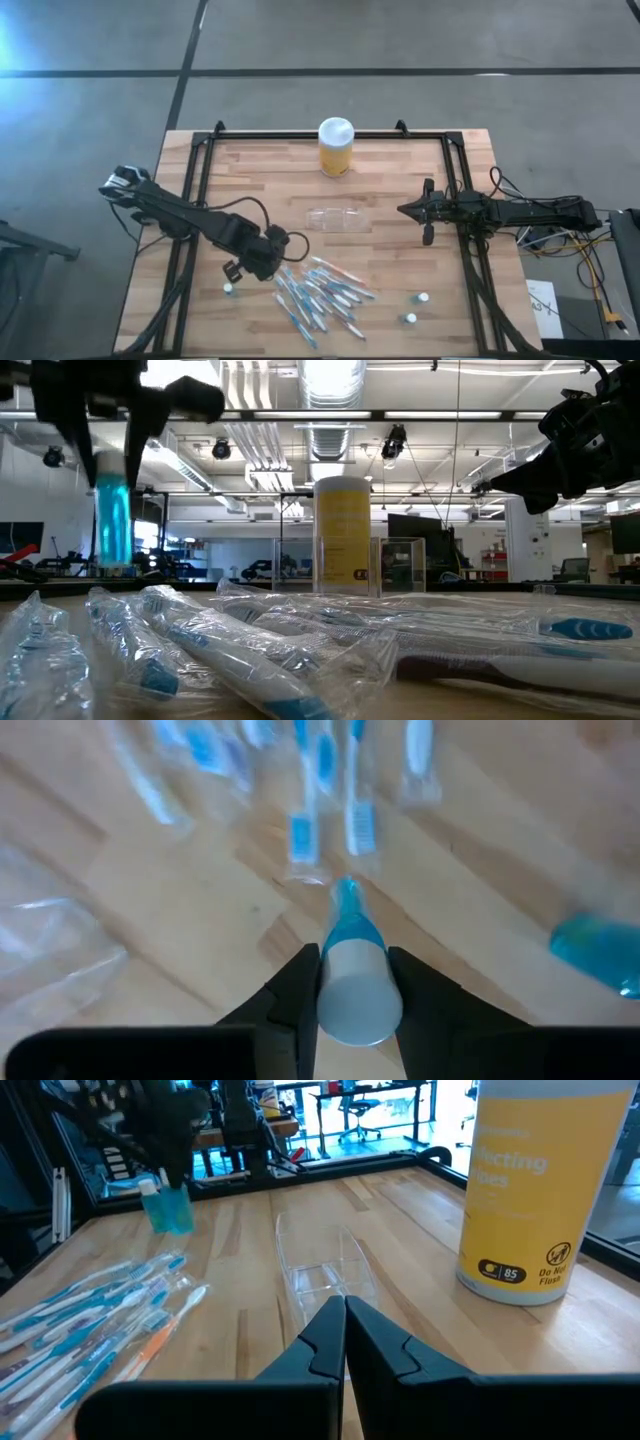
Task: Pick & Place toothbrushing station
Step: Put the mouthwash into the transparent organizer
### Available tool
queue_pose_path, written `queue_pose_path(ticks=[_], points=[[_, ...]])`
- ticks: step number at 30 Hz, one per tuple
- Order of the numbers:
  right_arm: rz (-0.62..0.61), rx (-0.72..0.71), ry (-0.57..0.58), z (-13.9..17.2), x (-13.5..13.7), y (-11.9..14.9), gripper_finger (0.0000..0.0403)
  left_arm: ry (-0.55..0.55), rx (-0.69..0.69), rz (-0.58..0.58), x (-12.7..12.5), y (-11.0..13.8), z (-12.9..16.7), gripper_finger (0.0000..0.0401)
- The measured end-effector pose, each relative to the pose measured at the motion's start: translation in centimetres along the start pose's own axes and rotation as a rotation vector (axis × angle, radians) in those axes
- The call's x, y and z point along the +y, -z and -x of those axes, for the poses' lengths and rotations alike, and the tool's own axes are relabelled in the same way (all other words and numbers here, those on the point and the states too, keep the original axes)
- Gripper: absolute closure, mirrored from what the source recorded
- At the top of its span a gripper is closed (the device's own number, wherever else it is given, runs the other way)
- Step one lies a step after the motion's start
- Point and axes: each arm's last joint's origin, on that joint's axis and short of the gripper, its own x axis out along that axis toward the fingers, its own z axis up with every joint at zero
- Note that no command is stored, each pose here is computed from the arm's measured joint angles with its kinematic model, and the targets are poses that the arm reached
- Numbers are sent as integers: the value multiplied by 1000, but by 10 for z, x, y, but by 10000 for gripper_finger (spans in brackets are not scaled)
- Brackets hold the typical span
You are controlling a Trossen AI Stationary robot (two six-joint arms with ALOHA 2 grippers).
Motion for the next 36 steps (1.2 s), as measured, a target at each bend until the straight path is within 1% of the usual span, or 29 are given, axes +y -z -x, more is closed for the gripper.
queue_pose_path(ticks=[4, 9, 13, 16, 20, 22, 24, 26, 31, 36], points=[[0, 0, 0, 0, 0, 0, 394, -47, -80, 99, -1, 7, 31, 303], [0, 0, -1, 0, 0, 0, 394, -123, -201, 271, -7, 29, 67, 303], [0, 0, -1, 0, 0, 0, 394, -167, -300, 395, -19, 50, 85, 303], [-2, 0, -1, 0, 0, 0, 394, -193, -392, 534, -27, 65, 90, 303], [-18, 1, -4, 0, 0, 0, 394, -193, -495, 683, -38, 83, 84, 303], [-19, 1, -4, 0, 0, 0, 394, -187, -521, 735, -44, 92, 74, 303], [-20, 0, -4, 0, 0, 0, 394, -208, -533, 780, -49, 101, 61, 303], [-24, 1, -4, 0, 0, 0, 394, -215, -555, 815, -54, 110, 48, 303], [-26, 0, -4, 0, 0, 0, 394, -206, -675, 881, -63, 125, 23, 303], [-24, 1, -4, 0, 0, 0, 394, -212, -705, 922, -71, 138, 5, 303]])
